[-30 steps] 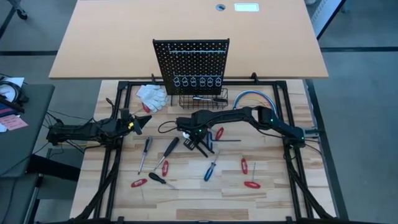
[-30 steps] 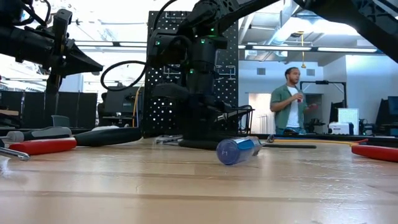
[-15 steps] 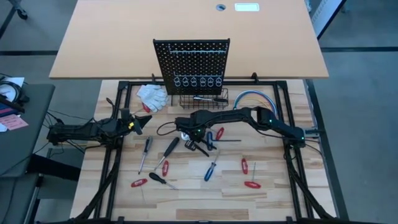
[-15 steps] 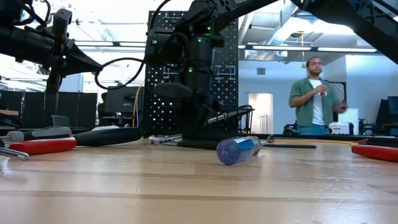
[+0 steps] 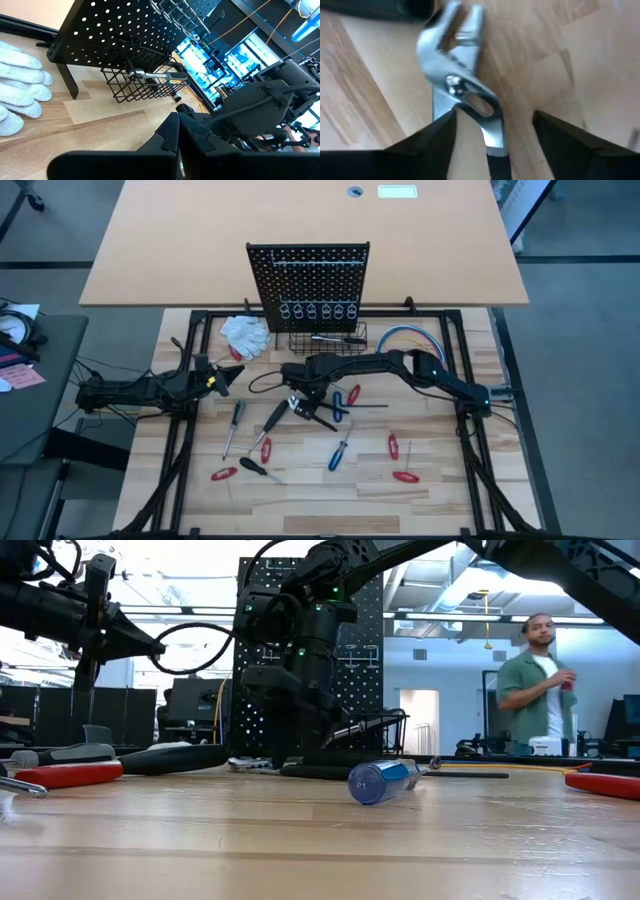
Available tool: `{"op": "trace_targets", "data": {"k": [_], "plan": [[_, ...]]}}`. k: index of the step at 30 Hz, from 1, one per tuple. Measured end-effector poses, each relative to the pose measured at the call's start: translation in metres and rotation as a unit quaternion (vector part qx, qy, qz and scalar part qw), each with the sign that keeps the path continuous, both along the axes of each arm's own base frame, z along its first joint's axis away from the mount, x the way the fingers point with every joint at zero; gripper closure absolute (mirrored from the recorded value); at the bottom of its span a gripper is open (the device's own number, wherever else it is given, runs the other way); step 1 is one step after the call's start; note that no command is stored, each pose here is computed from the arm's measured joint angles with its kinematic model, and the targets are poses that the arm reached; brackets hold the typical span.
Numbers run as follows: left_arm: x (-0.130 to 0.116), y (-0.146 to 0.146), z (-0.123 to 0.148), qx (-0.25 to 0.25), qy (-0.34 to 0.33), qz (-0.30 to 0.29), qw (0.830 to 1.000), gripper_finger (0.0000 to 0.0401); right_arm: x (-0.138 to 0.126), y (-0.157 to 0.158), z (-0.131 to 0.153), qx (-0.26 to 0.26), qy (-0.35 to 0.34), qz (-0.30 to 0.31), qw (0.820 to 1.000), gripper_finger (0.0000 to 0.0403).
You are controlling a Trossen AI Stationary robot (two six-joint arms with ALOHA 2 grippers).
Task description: Hang tools onto peg board
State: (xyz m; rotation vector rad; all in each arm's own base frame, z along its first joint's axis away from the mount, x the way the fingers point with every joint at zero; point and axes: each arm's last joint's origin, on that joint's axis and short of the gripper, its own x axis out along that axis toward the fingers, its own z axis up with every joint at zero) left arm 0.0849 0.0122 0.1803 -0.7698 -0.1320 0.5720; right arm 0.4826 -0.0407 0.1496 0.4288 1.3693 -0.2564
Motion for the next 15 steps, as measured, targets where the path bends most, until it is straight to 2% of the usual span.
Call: {"op": "trace_targets", "data": {"k": [4, 7, 15], "plan": [[0.0, 0.0, 0.0, 0.0, 0.0, 0.0, 1.0, 0.0401, 0.001, 0.02, 0.0, -0.016, 0.005, -0.008, 1.0, 0.0094], [0.0, 0.0, 0.0, 0.0, 0.0, 0.0, 1.0, 0.0401, 0.001, 0.036, 0.0, -0.042, 0.008, -0.015, 0.999, 0.0093], [0.0, 0.0, 0.0, 0.0, 0.001, 0.0, 1.0, 0.0401, 0.001, 0.045, 0.012, -0.032, 0.014, -0.028, 0.999, 0.0101]]}}
